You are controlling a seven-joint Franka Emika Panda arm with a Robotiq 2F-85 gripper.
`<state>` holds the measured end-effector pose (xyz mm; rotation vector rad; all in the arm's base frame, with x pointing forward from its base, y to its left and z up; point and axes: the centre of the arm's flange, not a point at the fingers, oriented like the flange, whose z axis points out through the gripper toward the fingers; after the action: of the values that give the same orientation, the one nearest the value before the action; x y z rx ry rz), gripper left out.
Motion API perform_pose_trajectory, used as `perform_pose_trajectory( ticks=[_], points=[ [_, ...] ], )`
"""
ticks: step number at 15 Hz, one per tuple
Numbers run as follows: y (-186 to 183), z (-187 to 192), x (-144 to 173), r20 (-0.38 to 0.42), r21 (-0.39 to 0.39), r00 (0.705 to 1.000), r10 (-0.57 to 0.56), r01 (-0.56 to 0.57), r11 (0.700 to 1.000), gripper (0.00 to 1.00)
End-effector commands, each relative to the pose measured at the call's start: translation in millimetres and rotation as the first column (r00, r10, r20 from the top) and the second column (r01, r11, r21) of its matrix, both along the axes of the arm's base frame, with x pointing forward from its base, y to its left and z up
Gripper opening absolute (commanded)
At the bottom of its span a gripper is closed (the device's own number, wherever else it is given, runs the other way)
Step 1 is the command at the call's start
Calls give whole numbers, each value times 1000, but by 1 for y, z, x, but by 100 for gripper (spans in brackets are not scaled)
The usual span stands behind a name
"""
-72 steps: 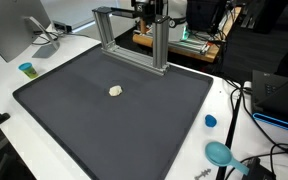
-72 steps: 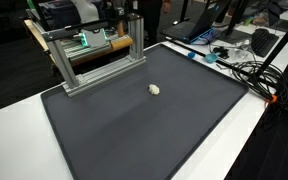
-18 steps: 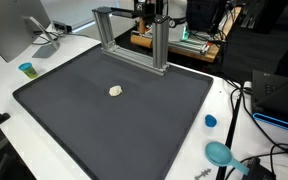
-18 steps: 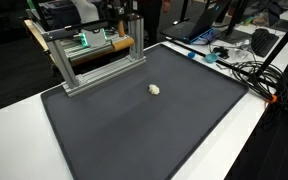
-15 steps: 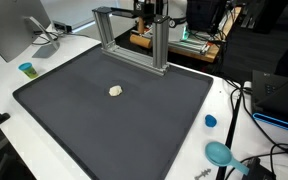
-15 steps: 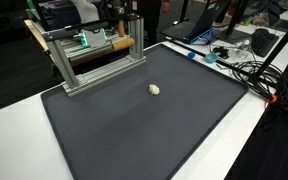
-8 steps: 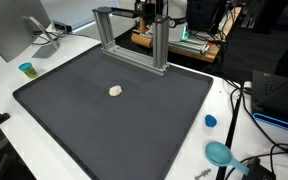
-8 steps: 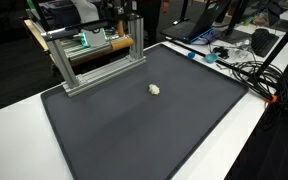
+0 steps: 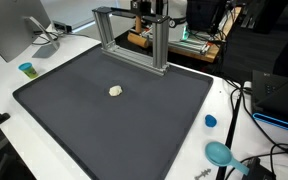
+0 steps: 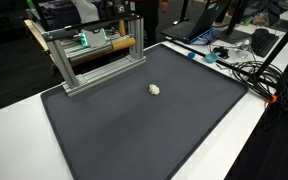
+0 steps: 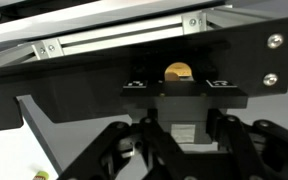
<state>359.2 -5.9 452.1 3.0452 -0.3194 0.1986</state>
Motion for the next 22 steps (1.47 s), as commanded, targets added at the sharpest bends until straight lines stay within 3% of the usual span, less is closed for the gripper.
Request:
perform_pose_trajectory(
  ticks=[1,3,4,7,8,10,15,16,21,22],
  points=[
    [-45,35,10,49,-62,996,-79,82,995,22],
    [-64,55,25,52,-66,995,-86,90,994,22],
    [-83,69,37,48,-104,994,-103,107,989,22],
    [-137,103,67,-17,-157,992,-126,122,980,22],
    [-112,73,27,34,-128,991,-133,136,982,47],
    [-133,83,42,11,-135,990,-141,142,981,47],
    [-136,78,55,-13,-137,990,-141,137,981,47],
    [-136,78,55,-13,-137,990,-141,138,981,22],
    [-104,77,144,-1,-129,999,-39,38,991,22],
    [-108,69,95,5,-137,998,-64,64,989,47]
  ],
)
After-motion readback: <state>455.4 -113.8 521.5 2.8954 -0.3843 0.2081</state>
